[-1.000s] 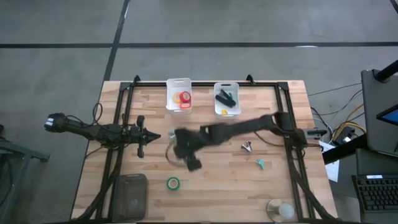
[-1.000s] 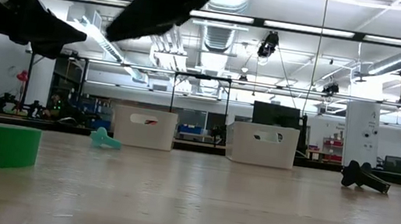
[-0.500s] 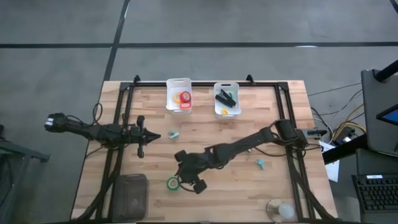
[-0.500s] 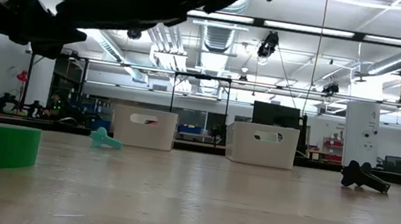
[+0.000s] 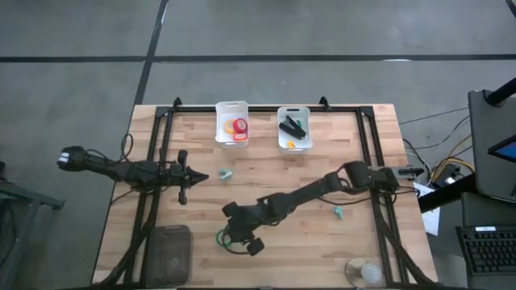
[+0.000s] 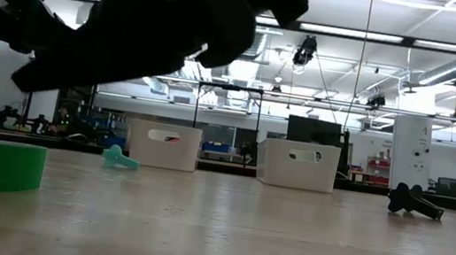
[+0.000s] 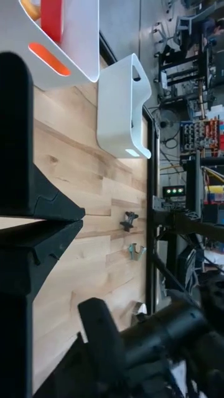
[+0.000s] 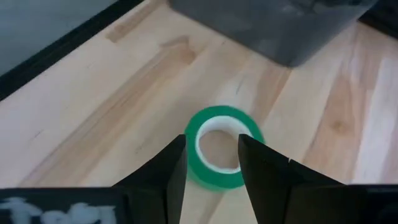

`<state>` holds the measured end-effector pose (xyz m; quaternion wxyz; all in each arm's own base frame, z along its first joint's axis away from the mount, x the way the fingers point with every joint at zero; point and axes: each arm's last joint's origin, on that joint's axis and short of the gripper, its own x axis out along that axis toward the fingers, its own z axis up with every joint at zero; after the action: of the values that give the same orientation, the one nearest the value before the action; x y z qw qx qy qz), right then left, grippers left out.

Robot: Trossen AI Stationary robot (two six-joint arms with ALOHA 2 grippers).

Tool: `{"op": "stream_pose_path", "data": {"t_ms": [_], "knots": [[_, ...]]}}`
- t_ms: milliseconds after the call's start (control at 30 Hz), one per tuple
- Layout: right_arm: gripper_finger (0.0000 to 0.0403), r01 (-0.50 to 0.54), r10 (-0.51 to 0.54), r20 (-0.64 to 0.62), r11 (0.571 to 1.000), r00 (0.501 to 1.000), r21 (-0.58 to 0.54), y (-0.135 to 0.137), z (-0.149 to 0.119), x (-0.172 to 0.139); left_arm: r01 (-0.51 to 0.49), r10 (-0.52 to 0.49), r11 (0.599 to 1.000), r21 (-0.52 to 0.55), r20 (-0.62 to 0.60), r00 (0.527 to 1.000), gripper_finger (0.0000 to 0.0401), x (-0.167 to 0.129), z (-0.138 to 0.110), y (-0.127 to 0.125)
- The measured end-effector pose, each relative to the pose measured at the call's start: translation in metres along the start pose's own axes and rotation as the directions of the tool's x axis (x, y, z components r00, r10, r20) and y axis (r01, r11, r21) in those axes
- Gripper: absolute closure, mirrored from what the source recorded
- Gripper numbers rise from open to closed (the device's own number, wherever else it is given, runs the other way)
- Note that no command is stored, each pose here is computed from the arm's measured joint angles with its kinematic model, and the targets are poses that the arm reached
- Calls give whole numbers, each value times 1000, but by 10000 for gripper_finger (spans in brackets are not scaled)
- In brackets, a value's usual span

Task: Pick and place Stapler, Stapler remover, tape
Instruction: Put the green tape into the left white bin

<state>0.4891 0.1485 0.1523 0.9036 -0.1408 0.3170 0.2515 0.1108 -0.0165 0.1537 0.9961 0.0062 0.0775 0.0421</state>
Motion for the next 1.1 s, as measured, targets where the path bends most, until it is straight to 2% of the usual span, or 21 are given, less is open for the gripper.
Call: {"op": "stream_pose_path", "data": {"t_ms": [367, 567, 800, 933, 1000, 1100], "knots": [[275, -38, 38, -28, 999, 999, 3, 5, -15, 22, 0, 0, 1000, 4, -12, 1000, 389, 0, -1, 0], [275, -38, 37, -33, 999, 999, -11, 2, -15, 22, 0, 0, 1000, 6, -19, 1000, 389, 0, -2, 0], [276, -50, 49, -99, 999, 994, -9, 1, -24, 25, -1, 1, 1000, 6, -20, 1000, 389, 0, -2, 0], [292, -54, 53, -119, 999, 991, -6, 2, -28, 27, -1, 1, 1000, 7, -22, 1000, 389, 0, -2, 0], [306, -61, 61, -150, 998, 987, 0, 3, -30, 26, 0, 1, 1000, 7, -23, 1000, 389, 0, -2, 0], [328, -80, 83, -270, 997, 959, 23, 6, -38, 23, -1, 1, 1000, 8, -24, 1000, 389, 0, -2, 0]]}}
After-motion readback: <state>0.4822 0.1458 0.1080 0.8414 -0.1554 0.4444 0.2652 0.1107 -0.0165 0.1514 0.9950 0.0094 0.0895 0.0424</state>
